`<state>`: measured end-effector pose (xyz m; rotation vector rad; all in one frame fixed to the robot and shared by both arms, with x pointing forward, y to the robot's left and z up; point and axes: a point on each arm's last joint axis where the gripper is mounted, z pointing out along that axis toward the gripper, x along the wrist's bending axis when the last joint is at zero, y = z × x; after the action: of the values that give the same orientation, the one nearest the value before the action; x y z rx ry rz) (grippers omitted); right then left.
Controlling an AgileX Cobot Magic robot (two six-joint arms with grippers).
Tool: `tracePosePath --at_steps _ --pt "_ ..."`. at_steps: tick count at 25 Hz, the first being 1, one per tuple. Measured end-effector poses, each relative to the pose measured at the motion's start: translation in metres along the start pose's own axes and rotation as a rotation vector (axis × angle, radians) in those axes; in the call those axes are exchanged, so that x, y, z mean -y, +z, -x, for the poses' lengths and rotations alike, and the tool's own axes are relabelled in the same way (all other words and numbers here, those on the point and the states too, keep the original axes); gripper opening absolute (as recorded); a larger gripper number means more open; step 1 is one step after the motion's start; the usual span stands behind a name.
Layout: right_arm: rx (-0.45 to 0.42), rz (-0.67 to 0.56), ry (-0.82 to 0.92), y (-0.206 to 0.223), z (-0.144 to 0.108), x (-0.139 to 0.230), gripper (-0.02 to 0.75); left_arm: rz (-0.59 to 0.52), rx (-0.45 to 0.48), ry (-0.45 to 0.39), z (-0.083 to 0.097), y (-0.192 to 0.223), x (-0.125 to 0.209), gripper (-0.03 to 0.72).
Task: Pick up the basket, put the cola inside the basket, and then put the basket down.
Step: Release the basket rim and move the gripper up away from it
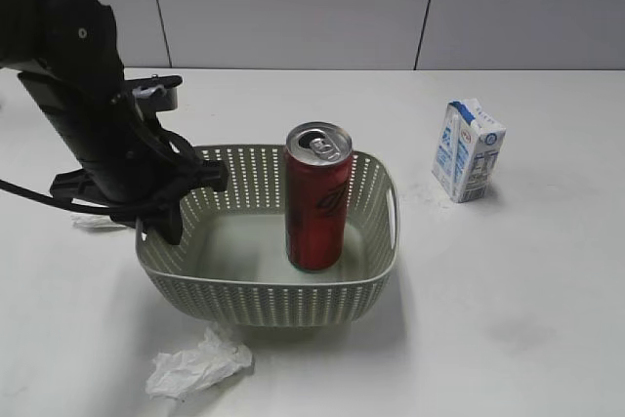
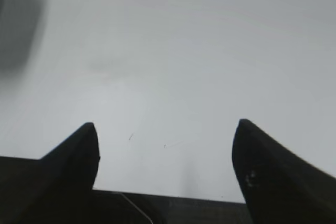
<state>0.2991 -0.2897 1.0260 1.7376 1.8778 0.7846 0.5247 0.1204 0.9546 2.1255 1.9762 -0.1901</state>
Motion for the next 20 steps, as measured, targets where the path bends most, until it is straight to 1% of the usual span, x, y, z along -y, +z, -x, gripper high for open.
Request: tracePosePath --at_steps 4,9,13,16,18,20 --pt "-0.002 0.141 -0.008 -0.018 -0.001 0.009 0.593 0.001 0.020 -0.018 0.002 0.000 0.000 0.001" --pt "-0.004 0.278 -0.014 -0.034 -0.001 0.020 0.591 0.017 0.028 -0.019 0.003 -0.001 -0.002 0.001" --pt "-0.005 0.369 -0.019 -0.044 -0.002 0.028 0.591 0.069 0.056 -0.037 0.013 -0.014 -0.016 0.001" --pt "-0.005 0.384 -0.020 -0.045 -0.002 0.030 0.591 0.132 0.079 -0.026 0.025 -0.029 -0.036 0.001" --pt "-0.005 0.385 -0.020 -0.045 -0.002 0.030 0.591 0.131 0.068 -0.020 0.030 -0.032 -0.047 0.001" --pt "-0.005 0.385 -0.020 -0.045 -0.002 0.030 0.591 0.108 0.046 -0.013 0.033 -0.025 -0.058 0.001"
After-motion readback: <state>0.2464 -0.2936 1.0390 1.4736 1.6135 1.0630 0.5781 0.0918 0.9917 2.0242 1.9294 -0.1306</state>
